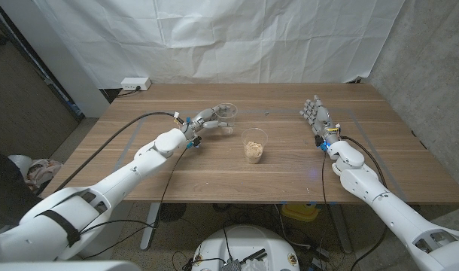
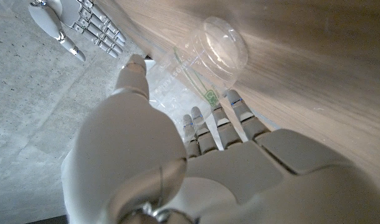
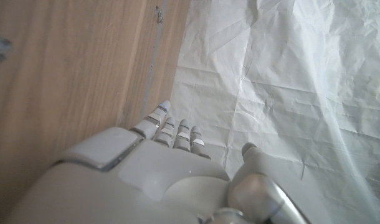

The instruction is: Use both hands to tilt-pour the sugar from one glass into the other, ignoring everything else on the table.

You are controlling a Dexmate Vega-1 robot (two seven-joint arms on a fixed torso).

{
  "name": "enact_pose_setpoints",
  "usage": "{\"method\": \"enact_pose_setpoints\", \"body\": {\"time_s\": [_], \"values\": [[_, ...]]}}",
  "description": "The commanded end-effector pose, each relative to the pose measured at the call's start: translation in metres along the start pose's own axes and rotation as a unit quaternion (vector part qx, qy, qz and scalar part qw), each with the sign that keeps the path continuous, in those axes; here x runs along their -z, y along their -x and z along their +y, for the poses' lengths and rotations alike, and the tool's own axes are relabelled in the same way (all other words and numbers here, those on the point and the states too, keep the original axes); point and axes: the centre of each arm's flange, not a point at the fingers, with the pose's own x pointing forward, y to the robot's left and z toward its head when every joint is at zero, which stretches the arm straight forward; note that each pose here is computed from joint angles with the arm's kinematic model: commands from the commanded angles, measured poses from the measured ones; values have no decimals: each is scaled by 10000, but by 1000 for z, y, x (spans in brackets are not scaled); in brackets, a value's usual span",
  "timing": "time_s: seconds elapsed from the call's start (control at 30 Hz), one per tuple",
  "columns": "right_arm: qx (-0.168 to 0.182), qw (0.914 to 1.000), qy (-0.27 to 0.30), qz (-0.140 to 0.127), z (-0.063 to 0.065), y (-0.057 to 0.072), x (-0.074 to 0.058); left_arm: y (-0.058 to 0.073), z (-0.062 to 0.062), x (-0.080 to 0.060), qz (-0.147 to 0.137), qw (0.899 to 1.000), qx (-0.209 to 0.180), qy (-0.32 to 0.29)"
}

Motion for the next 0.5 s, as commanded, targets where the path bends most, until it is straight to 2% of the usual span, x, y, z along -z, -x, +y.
{"method": "enact_pose_setpoints", "body": {"time_s": [0.03, 0.27, 0.5], "values": [[-39, 9996, 206, -180, 5, 25, 10, -2, -2, -1, -95, 9996, -222, 130], [-225, 9980, 544, -222, 15, 42, 12, -1, -3, 1, -115, 9994, -225, 235], [-350, 9937, 975, -417, 32, 60, 10, -1, -6, 4, -186, 9985, -217, 476]]}}
